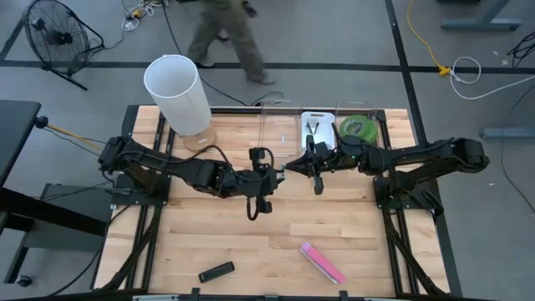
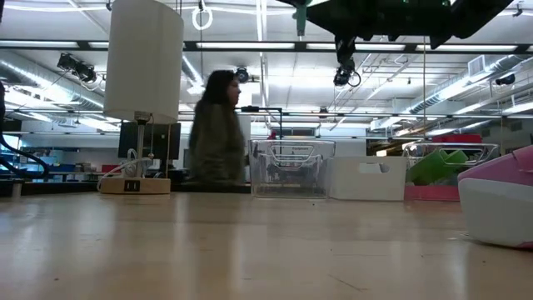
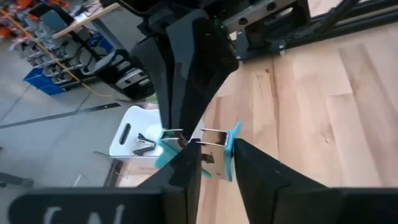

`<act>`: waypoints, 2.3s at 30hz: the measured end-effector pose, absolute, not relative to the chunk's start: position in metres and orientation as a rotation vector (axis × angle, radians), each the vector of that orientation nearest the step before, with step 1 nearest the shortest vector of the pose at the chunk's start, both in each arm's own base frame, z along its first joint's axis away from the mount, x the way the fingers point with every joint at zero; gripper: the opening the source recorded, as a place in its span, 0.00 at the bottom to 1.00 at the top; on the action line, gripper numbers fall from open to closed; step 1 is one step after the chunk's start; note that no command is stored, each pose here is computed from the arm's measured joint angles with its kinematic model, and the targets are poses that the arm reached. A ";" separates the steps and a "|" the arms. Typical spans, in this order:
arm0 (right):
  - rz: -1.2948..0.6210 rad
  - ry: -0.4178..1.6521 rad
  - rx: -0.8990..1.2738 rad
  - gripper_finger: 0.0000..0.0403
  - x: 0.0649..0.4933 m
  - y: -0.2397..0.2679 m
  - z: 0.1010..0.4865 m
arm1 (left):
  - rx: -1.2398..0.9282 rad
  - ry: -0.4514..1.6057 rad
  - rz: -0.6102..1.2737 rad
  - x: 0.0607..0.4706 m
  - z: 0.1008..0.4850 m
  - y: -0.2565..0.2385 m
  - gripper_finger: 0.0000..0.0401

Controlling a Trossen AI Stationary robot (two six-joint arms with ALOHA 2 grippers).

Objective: Pick and place Stapler, Stapler remover, tape
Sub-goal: Put the light blue staple remover into the white bin, then put the pink stapler into the left transparent bin

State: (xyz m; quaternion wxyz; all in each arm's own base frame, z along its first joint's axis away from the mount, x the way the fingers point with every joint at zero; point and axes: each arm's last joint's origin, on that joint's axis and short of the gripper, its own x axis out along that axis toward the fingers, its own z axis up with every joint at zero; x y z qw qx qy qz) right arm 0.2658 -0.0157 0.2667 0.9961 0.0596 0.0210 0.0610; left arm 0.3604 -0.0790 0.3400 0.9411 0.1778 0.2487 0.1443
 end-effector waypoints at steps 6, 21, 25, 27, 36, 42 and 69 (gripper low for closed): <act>0.041 0.076 0.128 0.00 0.256 -0.027 0.270 | 0.370 0.503 0.326 0.359 0.342 -0.079 0.30; -0.577 0.354 0.155 0.00 0.200 -0.083 0.264 | 0.371 0.700 0.341 0.346 0.325 -0.075 0.29; -0.754 0.405 0.195 0.00 0.183 -0.106 0.260 | 0.357 0.739 0.342 0.343 0.321 -0.075 0.29; -0.808 0.436 0.216 0.00 0.178 -0.116 0.255 | 0.361 0.753 0.340 0.342 0.320 -0.074 0.29; -0.848 0.527 0.307 0.01 0.174 -0.138 0.237 | 0.353 0.865 0.362 0.333 0.312 -0.072 0.29; -0.845 0.549 0.313 0.10 0.175 -0.140 0.233 | 0.338 0.921 0.377 0.326 0.308 -0.073 0.29; 0.101 0.605 0.531 0.29 0.196 0.017 0.257 | 0.293 0.972 0.400 0.313 0.301 -0.091 0.29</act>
